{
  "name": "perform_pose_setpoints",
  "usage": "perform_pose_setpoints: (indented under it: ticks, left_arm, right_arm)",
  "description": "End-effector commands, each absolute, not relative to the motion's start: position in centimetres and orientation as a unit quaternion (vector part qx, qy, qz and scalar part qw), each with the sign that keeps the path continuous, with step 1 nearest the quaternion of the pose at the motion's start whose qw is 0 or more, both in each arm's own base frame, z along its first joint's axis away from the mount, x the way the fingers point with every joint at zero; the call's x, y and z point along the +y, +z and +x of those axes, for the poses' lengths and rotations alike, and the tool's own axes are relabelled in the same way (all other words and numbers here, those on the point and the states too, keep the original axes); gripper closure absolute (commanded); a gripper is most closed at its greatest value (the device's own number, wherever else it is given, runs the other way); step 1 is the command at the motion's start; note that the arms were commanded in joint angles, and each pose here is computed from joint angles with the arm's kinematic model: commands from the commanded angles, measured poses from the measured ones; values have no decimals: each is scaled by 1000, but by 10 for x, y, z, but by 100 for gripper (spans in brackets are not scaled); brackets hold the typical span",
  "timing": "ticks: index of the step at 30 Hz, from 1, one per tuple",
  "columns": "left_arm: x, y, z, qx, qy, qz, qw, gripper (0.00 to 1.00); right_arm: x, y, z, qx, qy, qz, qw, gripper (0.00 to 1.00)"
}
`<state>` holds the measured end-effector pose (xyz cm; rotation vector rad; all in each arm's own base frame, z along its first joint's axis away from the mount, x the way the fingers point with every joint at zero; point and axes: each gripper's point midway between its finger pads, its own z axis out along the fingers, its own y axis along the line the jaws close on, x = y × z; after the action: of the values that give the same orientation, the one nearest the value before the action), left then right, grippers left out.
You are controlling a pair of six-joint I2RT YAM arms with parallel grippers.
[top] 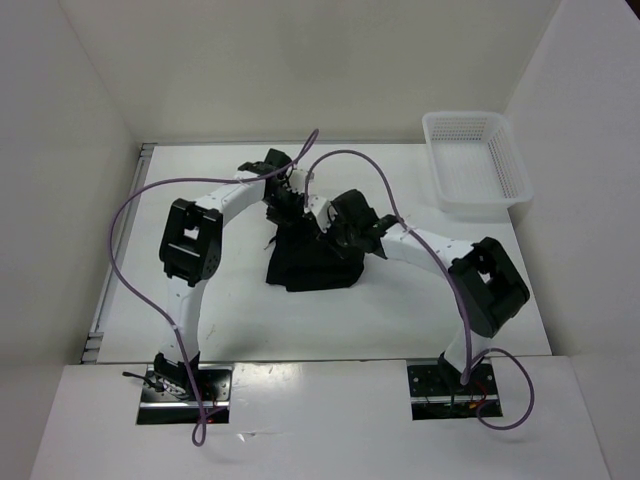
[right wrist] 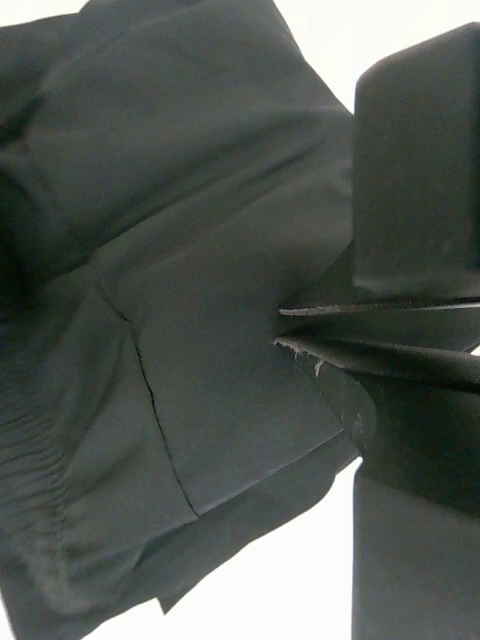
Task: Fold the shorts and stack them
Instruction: Fold the shorts
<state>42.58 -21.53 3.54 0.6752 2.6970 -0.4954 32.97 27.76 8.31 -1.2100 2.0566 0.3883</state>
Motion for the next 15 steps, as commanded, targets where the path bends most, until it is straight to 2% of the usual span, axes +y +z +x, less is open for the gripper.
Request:
perform_pose_setpoints:
  ticks: [1,3,4,5,7,11,15]
  left_arm:
    - [-217,45,431,937,-192,237,169,55]
    - [-209,47,442,939,-180,229,181,66]
    - [-210,45,445,940,-179,229,180,76]
    - [-204,45,455,941,-171,222,188,78]
    - [-196,49,466,942,-162,214,201,80]
    - [-179,38,477,950,-139,198,199,81]
    - [-181,31,471,949,-159,197,186,69]
  right_arm:
    - [276,67,334,788,116,-486,361,82]
    - [276,46,315,767,101,-544,325,83]
    - [275,38,302,757,97,-569,306,85]
    - [269,24,288,748,86,-594,285,86]
    - [267,10,268,723,71,-635,264,90]
    - [257,3,267,719,54,-644,256,91]
    - [262,11,277,714,44,-643,274,91]
